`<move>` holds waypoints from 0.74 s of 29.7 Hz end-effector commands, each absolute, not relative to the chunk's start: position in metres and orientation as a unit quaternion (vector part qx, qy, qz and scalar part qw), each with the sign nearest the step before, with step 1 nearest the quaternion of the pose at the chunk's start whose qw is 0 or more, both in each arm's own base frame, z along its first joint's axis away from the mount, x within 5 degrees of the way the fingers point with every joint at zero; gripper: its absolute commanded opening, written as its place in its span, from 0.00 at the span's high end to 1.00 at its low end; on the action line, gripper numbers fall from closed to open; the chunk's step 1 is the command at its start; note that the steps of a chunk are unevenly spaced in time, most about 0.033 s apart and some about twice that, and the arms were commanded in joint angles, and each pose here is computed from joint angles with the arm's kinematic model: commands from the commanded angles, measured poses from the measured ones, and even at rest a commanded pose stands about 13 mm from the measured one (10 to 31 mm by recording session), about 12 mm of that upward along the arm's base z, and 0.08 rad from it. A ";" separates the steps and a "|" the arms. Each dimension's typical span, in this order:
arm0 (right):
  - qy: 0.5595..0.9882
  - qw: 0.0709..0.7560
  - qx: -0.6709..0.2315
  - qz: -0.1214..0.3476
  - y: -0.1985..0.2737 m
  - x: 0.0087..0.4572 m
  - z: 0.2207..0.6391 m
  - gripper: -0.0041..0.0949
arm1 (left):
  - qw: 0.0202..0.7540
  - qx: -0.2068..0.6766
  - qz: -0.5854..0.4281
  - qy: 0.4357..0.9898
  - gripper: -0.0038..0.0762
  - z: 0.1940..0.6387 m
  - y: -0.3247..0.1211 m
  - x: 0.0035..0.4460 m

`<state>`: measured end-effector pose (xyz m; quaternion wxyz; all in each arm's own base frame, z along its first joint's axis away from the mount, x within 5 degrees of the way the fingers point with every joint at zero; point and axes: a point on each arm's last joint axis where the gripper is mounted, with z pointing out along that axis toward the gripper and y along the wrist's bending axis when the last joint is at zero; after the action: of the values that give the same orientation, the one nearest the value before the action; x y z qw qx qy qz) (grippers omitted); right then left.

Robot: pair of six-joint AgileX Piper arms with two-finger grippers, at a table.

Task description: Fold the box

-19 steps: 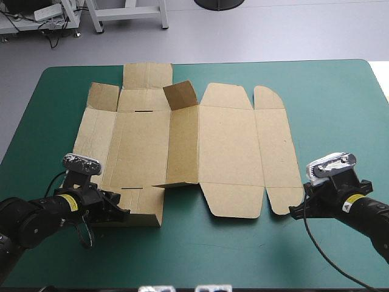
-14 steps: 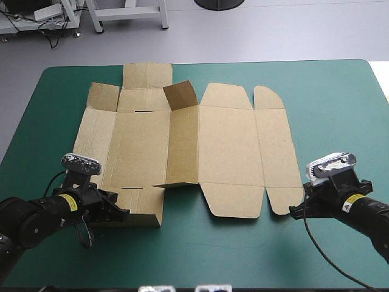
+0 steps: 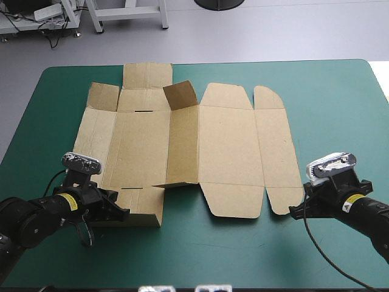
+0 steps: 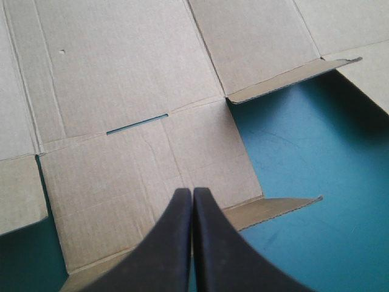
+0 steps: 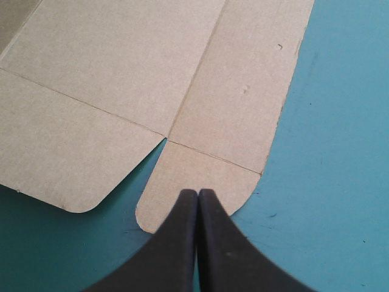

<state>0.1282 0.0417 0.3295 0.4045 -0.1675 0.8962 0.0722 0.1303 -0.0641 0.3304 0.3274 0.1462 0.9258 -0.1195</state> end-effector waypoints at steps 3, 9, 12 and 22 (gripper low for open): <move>0.878 0.443 -0.163 0.076 0.042 0.131 0.342 0.98 | 0.369 0.149 -0.125 0.909 0.96 0.343 -0.065 0.134; 0.878 0.443 -0.162 0.079 0.043 0.131 0.342 0.98 | 0.371 0.155 -0.122 0.908 0.96 0.343 -0.065 0.134; 0.878 0.443 -0.162 0.080 0.043 0.131 0.342 0.98 | 0.396 0.171 -0.101 0.896 0.93 0.351 -0.063 0.138; 0.878 0.443 -0.163 0.079 0.043 0.131 0.342 0.98 | 0.350 0.139 -0.102 0.921 0.93 0.385 -0.040 0.176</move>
<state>0.1281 0.0422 0.3295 0.4042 -0.1663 0.8962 0.0758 0.1633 -0.0458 0.3709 0.3383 0.1410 0.9265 -0.0850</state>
